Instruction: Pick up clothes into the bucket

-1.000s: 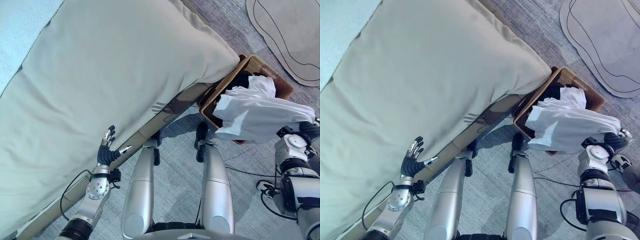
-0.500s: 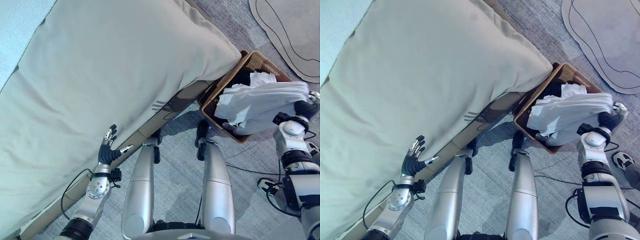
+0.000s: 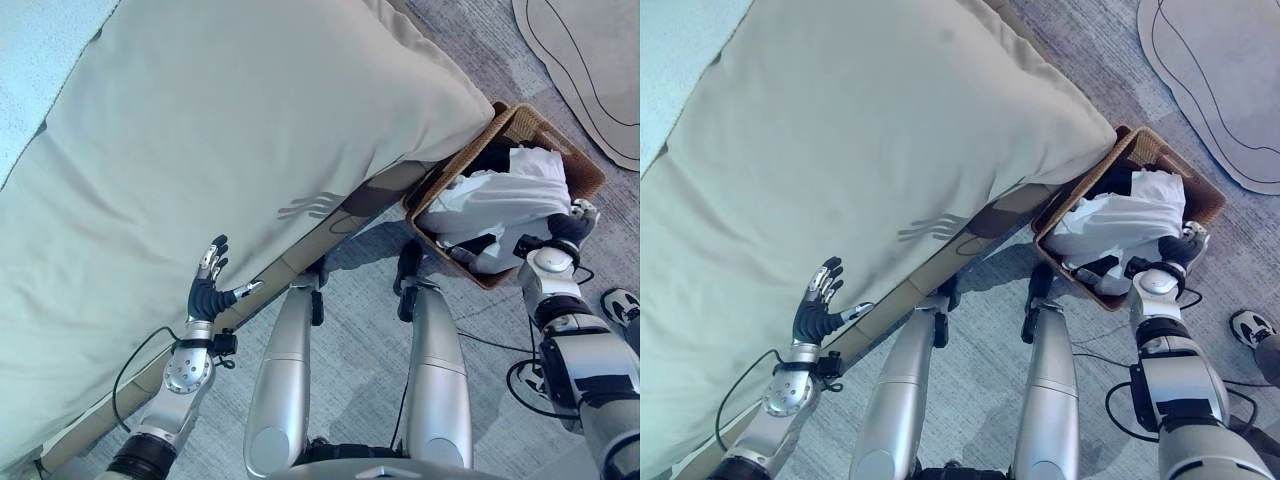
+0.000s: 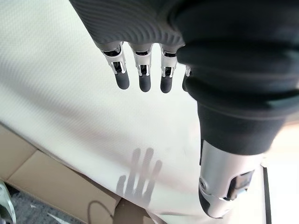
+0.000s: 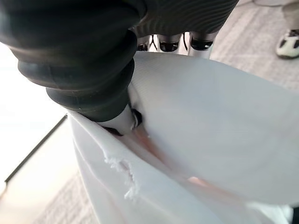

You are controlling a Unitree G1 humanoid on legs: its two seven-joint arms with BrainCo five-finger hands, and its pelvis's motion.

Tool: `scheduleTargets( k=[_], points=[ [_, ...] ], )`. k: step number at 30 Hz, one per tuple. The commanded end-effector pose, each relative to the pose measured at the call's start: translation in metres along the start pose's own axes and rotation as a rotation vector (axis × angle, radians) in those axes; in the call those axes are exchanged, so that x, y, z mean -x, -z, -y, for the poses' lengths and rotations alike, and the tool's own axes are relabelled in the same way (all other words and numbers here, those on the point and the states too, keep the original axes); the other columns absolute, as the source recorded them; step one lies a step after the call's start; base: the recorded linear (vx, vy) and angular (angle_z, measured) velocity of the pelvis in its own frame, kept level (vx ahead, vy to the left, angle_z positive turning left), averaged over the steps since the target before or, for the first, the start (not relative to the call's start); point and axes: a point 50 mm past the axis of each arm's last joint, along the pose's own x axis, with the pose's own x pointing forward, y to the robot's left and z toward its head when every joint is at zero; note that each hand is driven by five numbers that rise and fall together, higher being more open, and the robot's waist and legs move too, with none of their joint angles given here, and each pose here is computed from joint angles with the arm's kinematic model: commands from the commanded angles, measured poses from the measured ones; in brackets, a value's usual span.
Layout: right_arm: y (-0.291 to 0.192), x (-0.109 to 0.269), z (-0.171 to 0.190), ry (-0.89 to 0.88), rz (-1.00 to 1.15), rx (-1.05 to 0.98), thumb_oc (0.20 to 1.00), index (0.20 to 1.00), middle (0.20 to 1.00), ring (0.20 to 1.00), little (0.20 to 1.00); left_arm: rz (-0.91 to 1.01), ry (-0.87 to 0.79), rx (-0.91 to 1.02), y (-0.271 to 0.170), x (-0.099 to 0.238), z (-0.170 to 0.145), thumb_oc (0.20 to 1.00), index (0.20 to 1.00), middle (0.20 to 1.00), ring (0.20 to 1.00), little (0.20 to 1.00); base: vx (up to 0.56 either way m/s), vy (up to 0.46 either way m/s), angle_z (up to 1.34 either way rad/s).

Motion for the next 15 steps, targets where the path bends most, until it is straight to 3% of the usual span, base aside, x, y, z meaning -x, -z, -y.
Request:
scheduleTargets(
  k=[1, 2, 3, 10, 15],
  points=[
    [-0.008, -0.021, 0.05, 0.136, 0.036, 0.035, 0.442, 0.442, 0.442, 0.442, 0.442, -0.008, -0.001, 0.013, 0.004, 0.019, -0.004, 1.0, 1.0, 1.0, 1.0, 1.0, 0.0, 0.0, 0.0],
    [-0.01, -0.023, 0.053, 0.144, 0.044, 0.039, 0.912, 0.912, 0.912, 0.912, 0.912, -0.008, 0.004, 0.013, 0.004, 0.019, -0.003, 1.0, 1.0, 1.0, 1.0, 1.0, 0.0, 0.0, 0.0],
    [-0.014, -0.025, 0.057, 0.161, 0.061, 0.037, 1.0, 1.0, 1.0, 1.0, 1.0, -0.016, 0.004, 0.018, 0.005, 0.019, -0.002, 1.0, 1.0, 1.0, 1.0, 1.0, 0.0, 0.0, 0.0],
    [-0.009, -0.023, 0.056, 0.167, 0.049, 0.077, 1.0, 1.0, 1.0, 1.0, 1.0, -0.017, 0.017, 0.023, 0.006, 0.015, 0.003, 1.0, 1.0, 1.0, 1.0, 1.0, -0.03, 0.007, -0.01],
    [0.029, -0.009, 0.048, 0.059, -0.089, 0.097, 1.0, 1.0, 1.0, 1.0, 1.0, -0.005, 0.017, 0.025, 0.004, 0.009, 0.002, 1.0, 1.0, 1.0, 1.0, 1.0, 0.0, 0.002, -0.04]
  ],
)
